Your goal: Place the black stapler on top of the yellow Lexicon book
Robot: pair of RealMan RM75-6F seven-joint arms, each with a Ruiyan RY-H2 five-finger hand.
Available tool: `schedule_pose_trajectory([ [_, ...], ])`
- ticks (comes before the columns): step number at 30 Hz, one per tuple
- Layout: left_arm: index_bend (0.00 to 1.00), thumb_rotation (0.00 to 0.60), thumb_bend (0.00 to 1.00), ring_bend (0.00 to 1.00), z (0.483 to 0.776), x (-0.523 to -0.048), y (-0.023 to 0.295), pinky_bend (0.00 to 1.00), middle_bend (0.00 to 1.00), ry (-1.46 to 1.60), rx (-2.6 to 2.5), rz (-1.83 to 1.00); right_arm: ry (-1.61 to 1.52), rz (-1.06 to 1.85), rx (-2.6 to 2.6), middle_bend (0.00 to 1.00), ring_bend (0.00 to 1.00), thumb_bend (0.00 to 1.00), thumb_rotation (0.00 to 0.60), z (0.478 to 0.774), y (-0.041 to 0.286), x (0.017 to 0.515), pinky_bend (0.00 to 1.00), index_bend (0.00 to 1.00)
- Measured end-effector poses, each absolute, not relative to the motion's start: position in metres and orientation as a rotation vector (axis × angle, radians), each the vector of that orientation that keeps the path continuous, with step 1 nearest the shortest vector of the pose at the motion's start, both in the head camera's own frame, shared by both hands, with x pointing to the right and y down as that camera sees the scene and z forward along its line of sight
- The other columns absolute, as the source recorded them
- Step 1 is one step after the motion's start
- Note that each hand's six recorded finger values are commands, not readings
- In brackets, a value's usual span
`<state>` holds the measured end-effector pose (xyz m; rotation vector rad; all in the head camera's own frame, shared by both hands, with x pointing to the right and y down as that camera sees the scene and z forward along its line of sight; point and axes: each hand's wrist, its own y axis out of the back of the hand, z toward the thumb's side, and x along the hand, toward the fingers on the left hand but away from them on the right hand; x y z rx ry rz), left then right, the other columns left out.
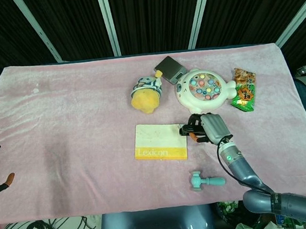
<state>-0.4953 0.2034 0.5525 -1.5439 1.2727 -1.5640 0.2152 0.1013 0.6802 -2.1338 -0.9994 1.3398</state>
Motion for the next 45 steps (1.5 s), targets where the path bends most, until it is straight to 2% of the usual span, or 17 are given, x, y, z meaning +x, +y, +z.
schedule_pose_trajectory([
  [11,0.17,0.6,0.26,0.0,0.553,-0.495,0.203,0.0,0.04,1.274,-1.548,-1.568,-0.994,1.332,-2.244,0.53,0.54,0.36,0.6,0.699,0.107,0.144,0.37,0.64],
  [32,0.17,0.6,0.26,0.0,0.553,-0.495,0.202,0.0,0.04,1.278,-1.551,-1.582,-0.958,1.317,-2.211,0.51,0.52,0.35,0.6,0.724,0.119,0.109,0.37,0.64],
  [39,0.17,0.6,0.26,0.0,0.554,-0.495,0.202,0.0,0.04,1.276,-1.551,-1.587,-0.968,1.297,-2.194,0.36,0.42,0.3,0.6,0.723,0.118,0.107,0.36,0.45],
  [45,0.17,0.6,0.26,0.0,0.554,-0.495,0.202,0.0,0.04,1.275,-1.549,-1.595,-0.945,1.332,-2.189,0.31,0.38,0.3,0.6,0.725,0.121,0.11,0.34,0.42],
])
